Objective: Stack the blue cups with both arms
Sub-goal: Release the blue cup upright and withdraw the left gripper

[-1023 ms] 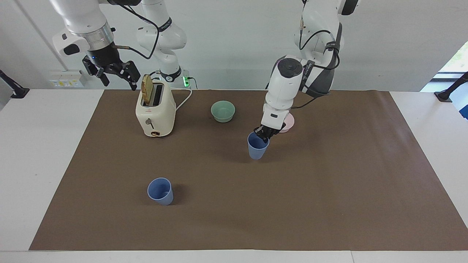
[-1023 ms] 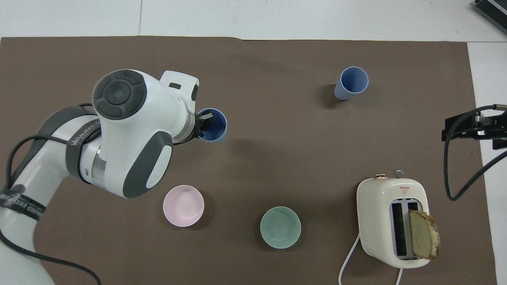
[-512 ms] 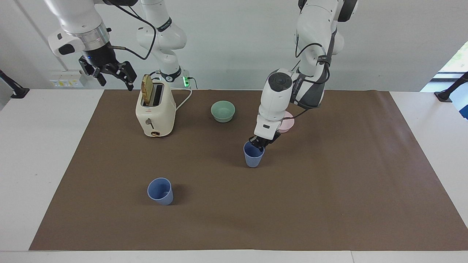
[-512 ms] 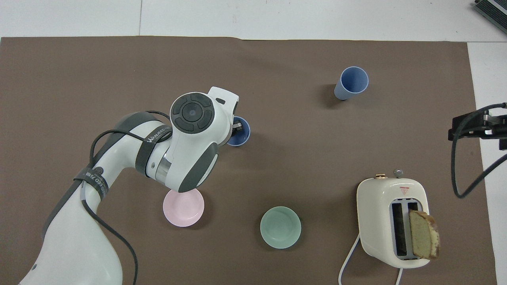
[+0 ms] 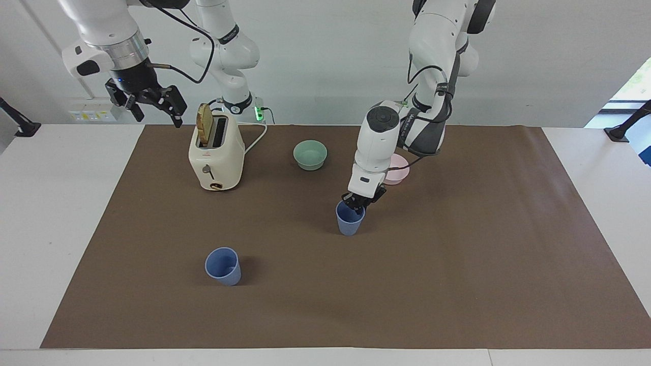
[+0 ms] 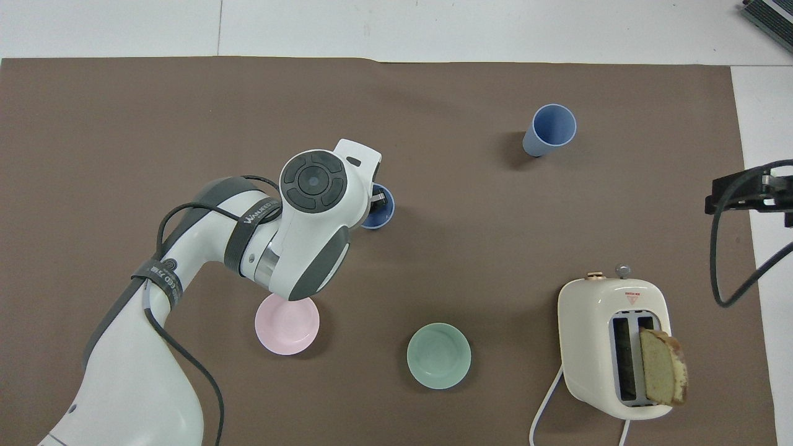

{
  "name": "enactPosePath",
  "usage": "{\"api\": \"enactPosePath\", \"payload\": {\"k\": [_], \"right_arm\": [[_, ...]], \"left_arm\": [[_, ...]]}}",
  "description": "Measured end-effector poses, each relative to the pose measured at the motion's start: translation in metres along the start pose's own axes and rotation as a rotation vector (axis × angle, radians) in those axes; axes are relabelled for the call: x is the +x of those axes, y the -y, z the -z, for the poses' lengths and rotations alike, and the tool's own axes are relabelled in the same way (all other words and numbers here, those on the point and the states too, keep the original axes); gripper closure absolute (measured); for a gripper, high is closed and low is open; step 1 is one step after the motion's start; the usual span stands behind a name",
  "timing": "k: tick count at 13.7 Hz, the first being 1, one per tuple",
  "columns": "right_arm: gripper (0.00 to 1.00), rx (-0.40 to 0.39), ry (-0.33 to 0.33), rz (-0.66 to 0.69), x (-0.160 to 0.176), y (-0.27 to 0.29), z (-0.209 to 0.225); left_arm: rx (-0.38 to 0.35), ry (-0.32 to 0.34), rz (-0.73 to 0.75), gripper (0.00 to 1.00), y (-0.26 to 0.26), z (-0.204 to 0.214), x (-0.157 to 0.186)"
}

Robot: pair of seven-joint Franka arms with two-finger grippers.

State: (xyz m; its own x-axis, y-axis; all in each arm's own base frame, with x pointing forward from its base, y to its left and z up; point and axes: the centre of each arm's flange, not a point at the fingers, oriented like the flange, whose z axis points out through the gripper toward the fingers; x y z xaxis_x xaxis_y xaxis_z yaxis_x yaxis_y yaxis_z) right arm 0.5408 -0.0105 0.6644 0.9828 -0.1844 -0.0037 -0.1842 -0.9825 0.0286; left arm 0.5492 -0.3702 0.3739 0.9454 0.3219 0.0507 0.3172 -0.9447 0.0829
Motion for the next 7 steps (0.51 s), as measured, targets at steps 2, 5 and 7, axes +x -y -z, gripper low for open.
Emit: {"api": "enactPosePath", "payload": {"k": [2,5,7], "right_arm": [[0.0,0.0,0.0,0.002,0.0,0.0,0.0],[0.0,0.0,0.0,0.004,0.0,0.001,0.0],[0.0,0.0,-0.001,0.007,0.0,0.003,0.0]], "left_arm": [[-0.001,-0.012,0.002,0.43,0.005,0.005,0.008],[0.004,-0.035,-0.057,0.03,0.039,0.048,0.045],[0.02,-0.038,-0.111,0.0,0.085,0.083,0.078]]}}
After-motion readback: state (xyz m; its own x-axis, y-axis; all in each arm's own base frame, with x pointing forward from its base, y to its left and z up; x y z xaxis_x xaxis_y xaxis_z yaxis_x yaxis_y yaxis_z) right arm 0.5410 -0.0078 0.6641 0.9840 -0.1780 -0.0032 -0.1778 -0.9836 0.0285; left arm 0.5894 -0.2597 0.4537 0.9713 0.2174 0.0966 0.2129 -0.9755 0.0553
